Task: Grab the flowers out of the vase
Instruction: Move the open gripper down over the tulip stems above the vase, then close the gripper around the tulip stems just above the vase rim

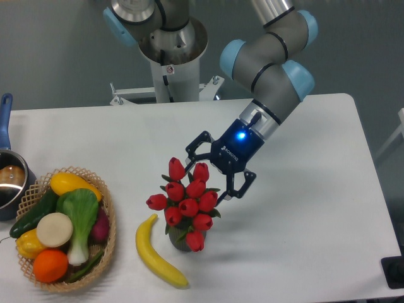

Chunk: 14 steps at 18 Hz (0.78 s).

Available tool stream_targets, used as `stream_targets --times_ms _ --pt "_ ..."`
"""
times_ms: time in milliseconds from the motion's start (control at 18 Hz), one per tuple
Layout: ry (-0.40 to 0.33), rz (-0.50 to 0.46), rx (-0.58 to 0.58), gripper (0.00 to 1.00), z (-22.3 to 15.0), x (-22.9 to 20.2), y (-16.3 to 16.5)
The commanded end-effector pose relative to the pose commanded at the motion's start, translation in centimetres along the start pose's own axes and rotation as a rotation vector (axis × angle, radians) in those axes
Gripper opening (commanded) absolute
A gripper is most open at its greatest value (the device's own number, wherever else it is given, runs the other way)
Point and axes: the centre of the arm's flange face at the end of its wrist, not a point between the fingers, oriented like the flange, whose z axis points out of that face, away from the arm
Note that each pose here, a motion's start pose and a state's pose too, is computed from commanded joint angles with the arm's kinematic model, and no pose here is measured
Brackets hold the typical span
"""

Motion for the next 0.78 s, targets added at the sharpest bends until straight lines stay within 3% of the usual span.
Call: stream_targets --times_ms 778 --pt "0.033 -0.009 -0.009 1.0 2.7 -1.9 -0.2"
